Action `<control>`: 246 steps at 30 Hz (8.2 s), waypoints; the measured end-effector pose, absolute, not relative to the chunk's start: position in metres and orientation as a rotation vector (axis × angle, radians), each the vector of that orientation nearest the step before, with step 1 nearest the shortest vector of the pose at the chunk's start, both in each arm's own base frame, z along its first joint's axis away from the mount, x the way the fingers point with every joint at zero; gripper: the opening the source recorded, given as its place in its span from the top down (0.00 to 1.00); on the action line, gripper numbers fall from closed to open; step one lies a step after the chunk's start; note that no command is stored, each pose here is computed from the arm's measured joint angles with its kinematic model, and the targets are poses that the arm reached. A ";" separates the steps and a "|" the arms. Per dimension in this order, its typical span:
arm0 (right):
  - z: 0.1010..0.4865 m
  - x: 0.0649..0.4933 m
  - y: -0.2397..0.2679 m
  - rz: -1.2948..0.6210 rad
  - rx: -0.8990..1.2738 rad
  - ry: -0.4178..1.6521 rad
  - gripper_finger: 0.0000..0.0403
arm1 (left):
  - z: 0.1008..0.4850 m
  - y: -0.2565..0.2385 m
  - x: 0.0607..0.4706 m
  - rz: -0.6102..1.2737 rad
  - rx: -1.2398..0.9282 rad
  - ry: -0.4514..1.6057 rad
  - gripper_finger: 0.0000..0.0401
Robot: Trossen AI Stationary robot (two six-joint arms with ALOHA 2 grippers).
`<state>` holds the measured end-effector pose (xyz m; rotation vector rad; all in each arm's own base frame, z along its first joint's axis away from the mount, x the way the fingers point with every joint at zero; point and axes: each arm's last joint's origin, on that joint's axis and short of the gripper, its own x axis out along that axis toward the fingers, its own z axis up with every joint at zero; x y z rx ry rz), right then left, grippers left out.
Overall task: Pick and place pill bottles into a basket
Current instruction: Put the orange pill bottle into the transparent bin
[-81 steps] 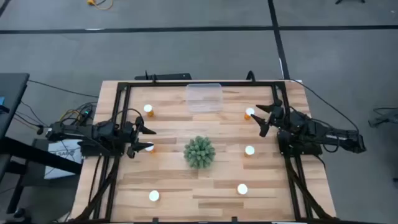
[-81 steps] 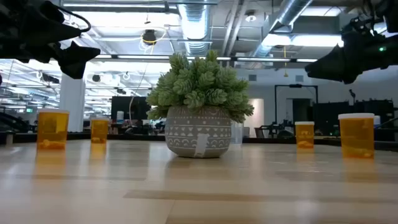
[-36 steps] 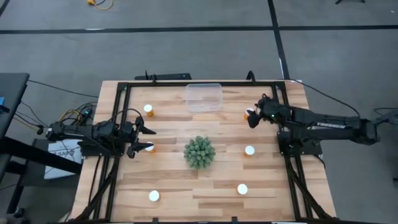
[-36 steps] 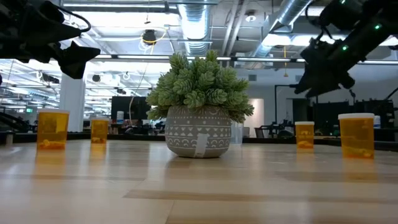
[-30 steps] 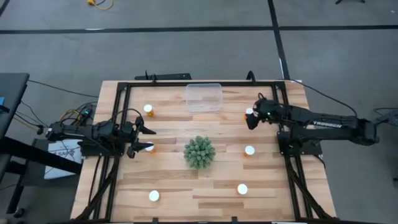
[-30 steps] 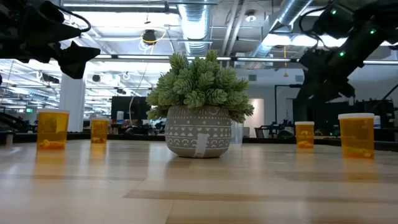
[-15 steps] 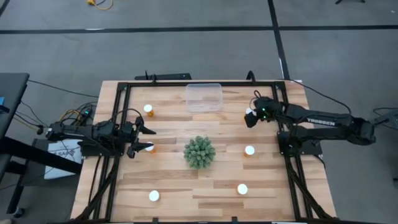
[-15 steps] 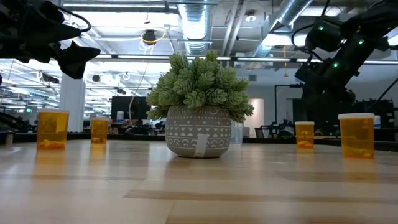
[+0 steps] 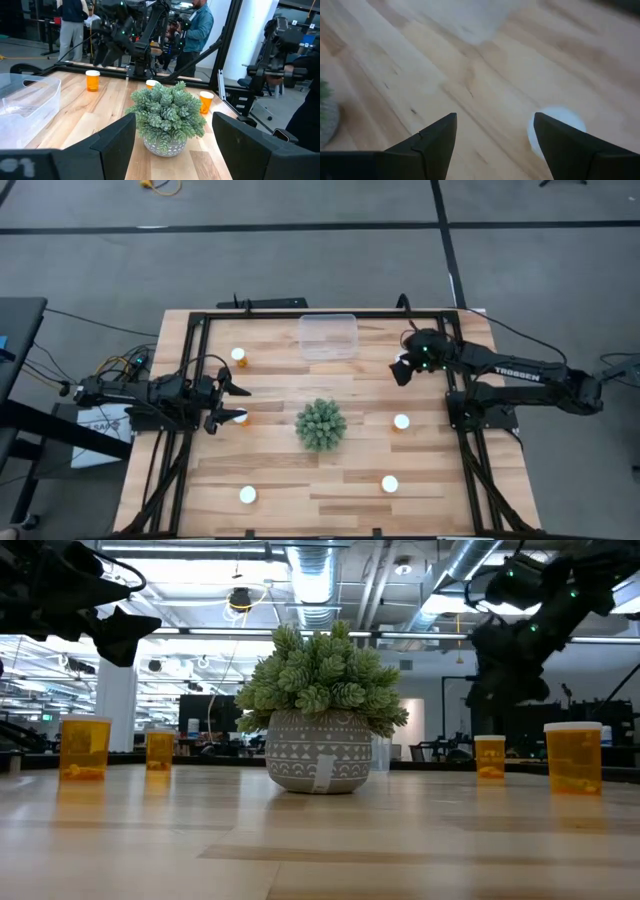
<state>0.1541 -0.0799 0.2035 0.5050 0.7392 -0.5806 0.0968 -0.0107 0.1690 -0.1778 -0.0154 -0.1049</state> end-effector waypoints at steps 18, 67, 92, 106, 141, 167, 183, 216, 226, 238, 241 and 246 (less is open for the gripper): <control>0.287 0.177 -0.081 -0.430 0.163 0.495 0.36 | 0.169 -0.011 0.097 -0.105 -0.178 -0.015 0.37; 0.245 0.158 -0.111 -0.679 0.498 0.843 0.10 | 0.169 -0.011 0.097 -0.105 -0.178 -0.015 0.37; 0.221 0.163 -0.109 -0.674 0.436 1.101 0.11 | 0.169 -0.011 0.097 -0.105 -0.178 -0.015 0.37; 0.211 0.173 -0.113 -0.655 0.424 1.138 0.11 | 0.169 -0.011 0.097 -0.105 -0.178 -0.015 0.37; 0.210 0.172 -0.113 -0.642 0.404 1.158 0.11 | 0.169 -0.011 0.097 -0.105 -0.178 -0.014 0.37; 0.173 0.194 -0.124 -0.547 0.415 1.284 0.18 | 0.169 -0.011 0.097 -0.105 -0.178 -0.015 0.37; 0.173 0.194 -0.124 -0.548 0.416 1.284 0.53 | 0.169 -0.011 0.097 -0.105 -0.178 -0.015 0.37; 0.300 0.247 -0.153 -0.473 0.306 0.786 0.53 | 0.169 -0.011 0.097 -0.105 -0.178 -0.015 0.37; 0.314 0.261 -0.156 -0.443 0.284 0.657 0.53 | 0.169 -0.011 0.097 -0.105 -0.178 -0.015 0.37; 0.285 0.308 -0.162 -0.368 0.255 0.843 0.52 | 0.169 -0.011 0.097 -0.105 -0.178 -0.014 0.37; 0.279 0.314 -0.167 -0.375 0.227 0.909 0.52 | 0.169 -0.011 0.097 -0.105 -0.178 -0.015 0.37; 0.271 0.325 -0.173 -0.360 0.193 0.993 0.52 | 0.169 -0.011 0.097 -0.105 -0.178 -0.015 0.37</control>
